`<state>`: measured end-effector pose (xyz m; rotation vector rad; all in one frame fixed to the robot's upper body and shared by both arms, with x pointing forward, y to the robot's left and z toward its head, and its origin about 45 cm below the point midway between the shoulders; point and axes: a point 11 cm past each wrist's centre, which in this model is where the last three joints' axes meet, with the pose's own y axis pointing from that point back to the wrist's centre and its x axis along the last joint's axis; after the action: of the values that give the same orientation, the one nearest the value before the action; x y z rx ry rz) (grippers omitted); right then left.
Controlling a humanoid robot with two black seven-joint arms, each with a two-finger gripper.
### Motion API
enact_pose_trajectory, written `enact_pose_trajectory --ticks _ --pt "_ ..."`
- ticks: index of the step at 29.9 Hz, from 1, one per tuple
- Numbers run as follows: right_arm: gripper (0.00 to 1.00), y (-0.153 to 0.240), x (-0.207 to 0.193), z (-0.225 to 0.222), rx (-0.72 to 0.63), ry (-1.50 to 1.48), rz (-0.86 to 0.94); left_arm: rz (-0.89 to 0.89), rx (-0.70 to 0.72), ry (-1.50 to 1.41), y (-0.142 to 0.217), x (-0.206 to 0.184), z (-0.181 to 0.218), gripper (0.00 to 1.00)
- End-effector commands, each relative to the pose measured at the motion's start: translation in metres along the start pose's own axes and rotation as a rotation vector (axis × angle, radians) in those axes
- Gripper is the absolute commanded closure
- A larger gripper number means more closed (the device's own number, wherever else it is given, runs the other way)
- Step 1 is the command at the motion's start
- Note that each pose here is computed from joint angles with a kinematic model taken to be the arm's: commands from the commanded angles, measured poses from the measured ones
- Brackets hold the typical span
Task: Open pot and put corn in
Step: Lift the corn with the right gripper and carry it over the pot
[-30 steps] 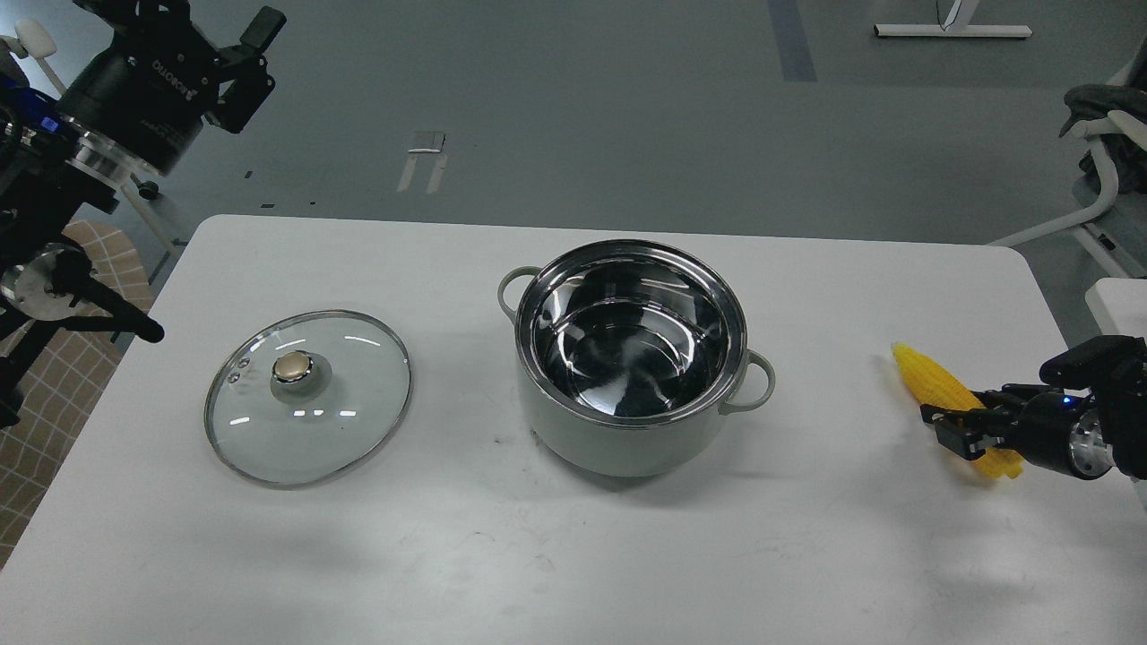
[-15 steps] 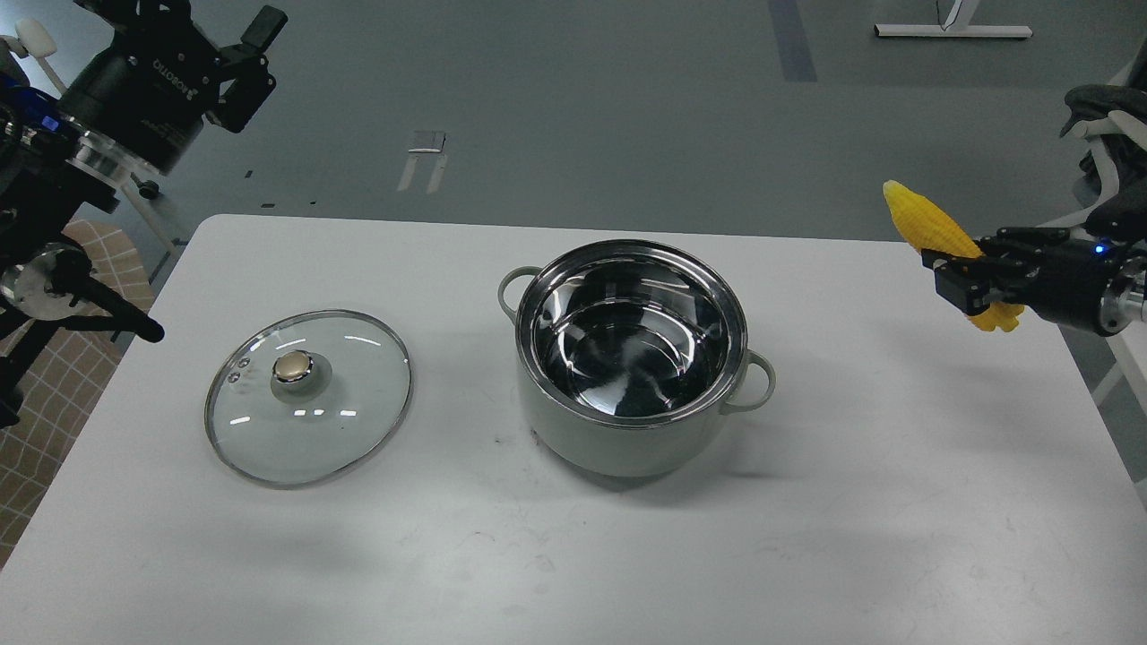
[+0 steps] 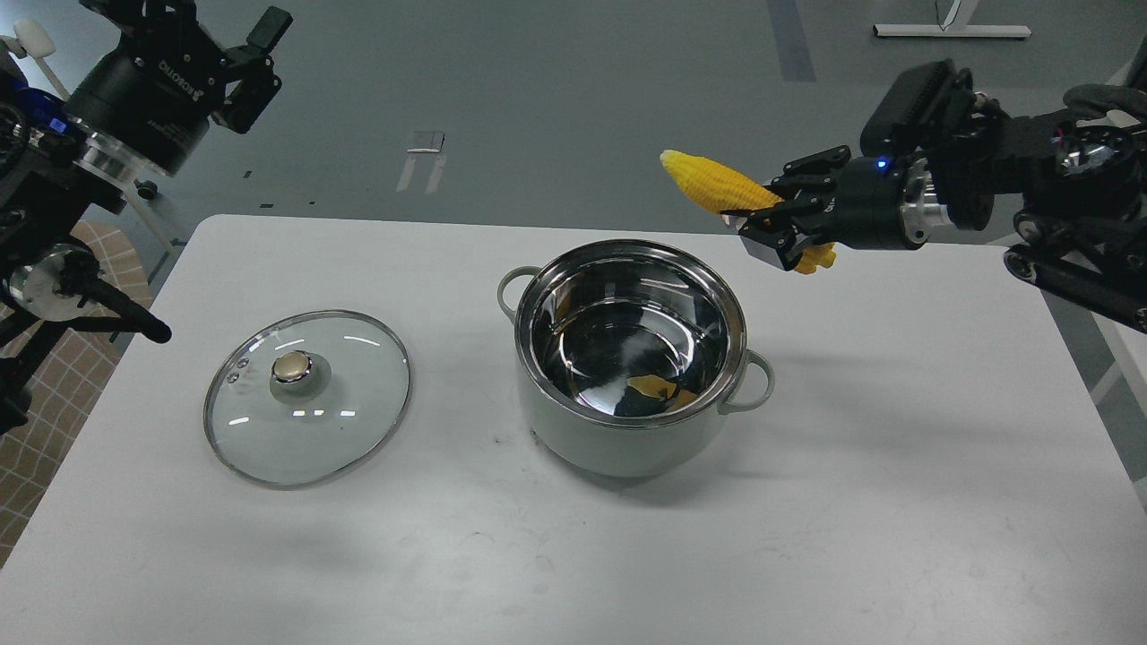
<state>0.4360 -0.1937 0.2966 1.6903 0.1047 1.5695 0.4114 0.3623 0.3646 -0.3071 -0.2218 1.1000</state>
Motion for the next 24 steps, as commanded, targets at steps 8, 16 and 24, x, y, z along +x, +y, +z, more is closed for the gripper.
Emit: enact_pose_trajectory --ticks 8,16,24 --pt "0.90 -0.053 -0.002 -0.053 0.149 0.055 -0.086 0.000 -0.003 0.004 -0.001 -0.001 0.000 0.08" --pt "0.86 -0.066 -0.010 -0.060 0.164 0.032 -0.090 0.003 -0.009 0.004 -0.001 0.000 0.001 0.08" --pt "0.76 -0.075 -0.023 -0.064 0.168 0.007 -0.098 -0.003 -0.011 0.010 -0.001 -0.003 0.001 0.08"
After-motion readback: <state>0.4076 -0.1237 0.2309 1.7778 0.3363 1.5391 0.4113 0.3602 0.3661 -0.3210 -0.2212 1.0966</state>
